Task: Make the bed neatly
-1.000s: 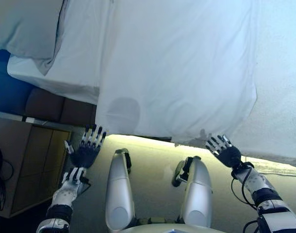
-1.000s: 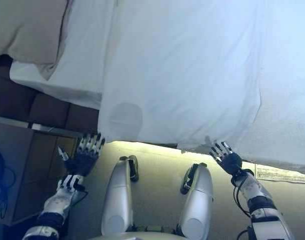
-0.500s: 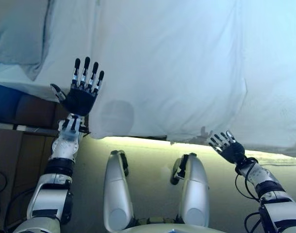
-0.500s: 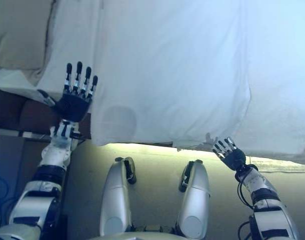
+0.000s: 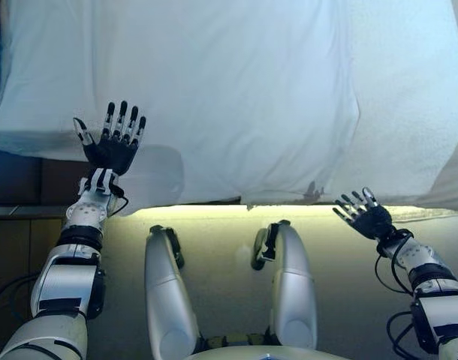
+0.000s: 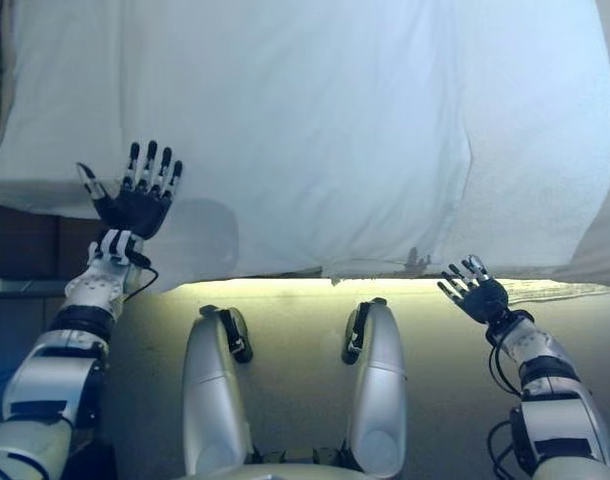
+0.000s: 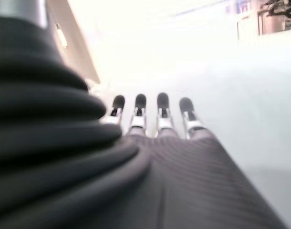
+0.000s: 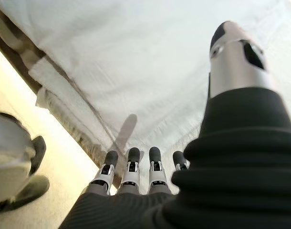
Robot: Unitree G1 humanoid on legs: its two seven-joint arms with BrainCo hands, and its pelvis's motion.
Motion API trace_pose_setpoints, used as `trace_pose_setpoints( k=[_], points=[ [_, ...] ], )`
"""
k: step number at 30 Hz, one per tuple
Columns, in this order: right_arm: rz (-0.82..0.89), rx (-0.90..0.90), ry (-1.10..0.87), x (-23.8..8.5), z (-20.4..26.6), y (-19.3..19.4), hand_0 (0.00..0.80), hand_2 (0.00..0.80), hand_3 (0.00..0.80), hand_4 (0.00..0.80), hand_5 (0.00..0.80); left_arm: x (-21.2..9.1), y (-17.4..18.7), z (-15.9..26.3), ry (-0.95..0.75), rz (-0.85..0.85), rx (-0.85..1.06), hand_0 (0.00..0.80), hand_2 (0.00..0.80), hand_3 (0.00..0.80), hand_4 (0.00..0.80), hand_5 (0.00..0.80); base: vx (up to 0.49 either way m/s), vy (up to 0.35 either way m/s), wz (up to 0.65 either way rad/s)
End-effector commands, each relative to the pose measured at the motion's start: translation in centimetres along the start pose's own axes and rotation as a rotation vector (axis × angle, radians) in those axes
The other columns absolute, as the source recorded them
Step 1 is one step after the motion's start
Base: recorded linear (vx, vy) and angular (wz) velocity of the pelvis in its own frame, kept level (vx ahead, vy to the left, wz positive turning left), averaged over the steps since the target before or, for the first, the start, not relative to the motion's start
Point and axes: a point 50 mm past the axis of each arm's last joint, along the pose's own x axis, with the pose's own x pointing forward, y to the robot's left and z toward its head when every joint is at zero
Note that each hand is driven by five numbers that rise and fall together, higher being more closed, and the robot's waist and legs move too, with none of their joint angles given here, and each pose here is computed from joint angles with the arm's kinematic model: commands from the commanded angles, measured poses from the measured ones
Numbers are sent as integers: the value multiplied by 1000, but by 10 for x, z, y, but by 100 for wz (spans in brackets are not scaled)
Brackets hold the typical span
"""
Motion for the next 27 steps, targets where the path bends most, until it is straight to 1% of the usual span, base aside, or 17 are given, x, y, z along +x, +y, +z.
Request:
trace_pose_setpoints(
  k=[1,5,8,14,18,21,27],
  points=[
    [-43,38,-19,-12,4,-18,0,0,0,0,0,8,-4,9,-28,16,-32,0,0,0,0,0,-18,-1,-11],
    [-36,38,-35,-12,6,-17,0,0,0,0,0,3,5,8,-35,121,-70,0,0,0,0,0,-23,-26,-11],
    [-27,40,-50,-12,11,-15,0,0,0,0,0,-3,13,15,-77,216,-104,0,0,0,0,0,-9,-16,-4],
    [-20,35,-67,-10,21,-9,0,0,0,0,0,-24,33,32,-158,454,-139,0,0,0,0,0,-4,2,2],
    [-14,33,-81,-10,27,-8,0,0,0,0,0,-40,44,34,-174,548,-169,0,0,0,0,0,-13,2,2],
    [-13,33,-99,-13,31,-10,0,0,0,0,0,-56,52,41,-223,620,-198,0,0,0,0,0,-21,6,8],
    [-10,30,-133,-17,38,-12,0,0,0,0,0,-84,66,44,-253,714,-219,0,0,0,0,0,-21,-6,5]
  ],
)
